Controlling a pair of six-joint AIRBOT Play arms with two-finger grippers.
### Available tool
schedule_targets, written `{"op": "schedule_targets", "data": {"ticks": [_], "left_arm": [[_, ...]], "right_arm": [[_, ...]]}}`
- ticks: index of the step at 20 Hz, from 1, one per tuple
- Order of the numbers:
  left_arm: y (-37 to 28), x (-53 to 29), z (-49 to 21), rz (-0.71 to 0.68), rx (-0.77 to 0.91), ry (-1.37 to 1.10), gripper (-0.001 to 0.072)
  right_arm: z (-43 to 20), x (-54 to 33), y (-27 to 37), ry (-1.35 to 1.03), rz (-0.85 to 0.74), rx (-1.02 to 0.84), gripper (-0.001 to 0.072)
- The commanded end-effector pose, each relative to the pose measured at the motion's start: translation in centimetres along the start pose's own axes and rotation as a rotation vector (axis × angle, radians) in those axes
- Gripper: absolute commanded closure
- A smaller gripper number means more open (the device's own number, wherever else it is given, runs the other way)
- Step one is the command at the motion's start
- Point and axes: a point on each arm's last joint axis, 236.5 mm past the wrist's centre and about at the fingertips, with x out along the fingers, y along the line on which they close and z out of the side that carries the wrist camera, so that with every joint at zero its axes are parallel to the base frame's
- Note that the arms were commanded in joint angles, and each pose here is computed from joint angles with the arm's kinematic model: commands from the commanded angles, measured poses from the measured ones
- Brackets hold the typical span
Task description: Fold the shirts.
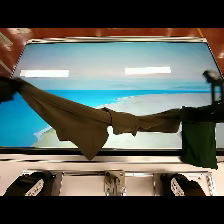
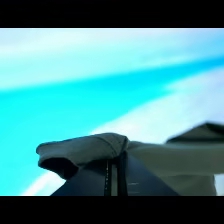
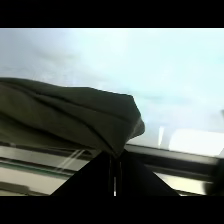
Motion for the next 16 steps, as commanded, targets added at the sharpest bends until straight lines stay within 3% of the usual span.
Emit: {"op": "schedule_targets", "data": {"ticks": [1, 5, 11, 12, 13, 14, 16], "left_arm": [[-0.4, 7.4, -7.0, -0.063, -0.074, 0.163, 0.0667], [-3.0, 13.9, -9.6, -0.162, -0.166, 0.144, 0.0666], [-4.8, 18.8, -12.7, -0.189, -0.163, 0.253, 0.0666], [-4.7, 19.2, -12.9, -0.188, -0.169, 0.259, 0.0666], [-4.7, 19.4, -13.0, -0.186, -0.171, 0.263, 0.0666], [-4.6, 19.5, -13.0, -0.185, -0.172, 0.264, 0.0666], [-4.6, 19.5, -13.0, -0.186, -0.172, 0.262, 0.0666]], "right_arm": [[-2.8, 7.4, -1.3, 0.105, 0.041, 0.096, 0.0648], [2.0, 12.7, -3.4, -0.006, 0.055, 0.199, 0.0648], [9.3, 17.5, -6.2, -0.136, 0.065, 0.373, 0.0636], [10.1, 17.5, -6.1, -0.146, 0.081, 0.384, 0.0511], [10.4, 17.2, -5.9, -0.144, 0.087, 0.360, 0.0250], [10.3, 16.5, -5.2, -0.117, 0.099, 0.290, 0.0095], [8.2, 14.7, -3.7, -0.011, 0.126, 0.135, 0.0086]]}}
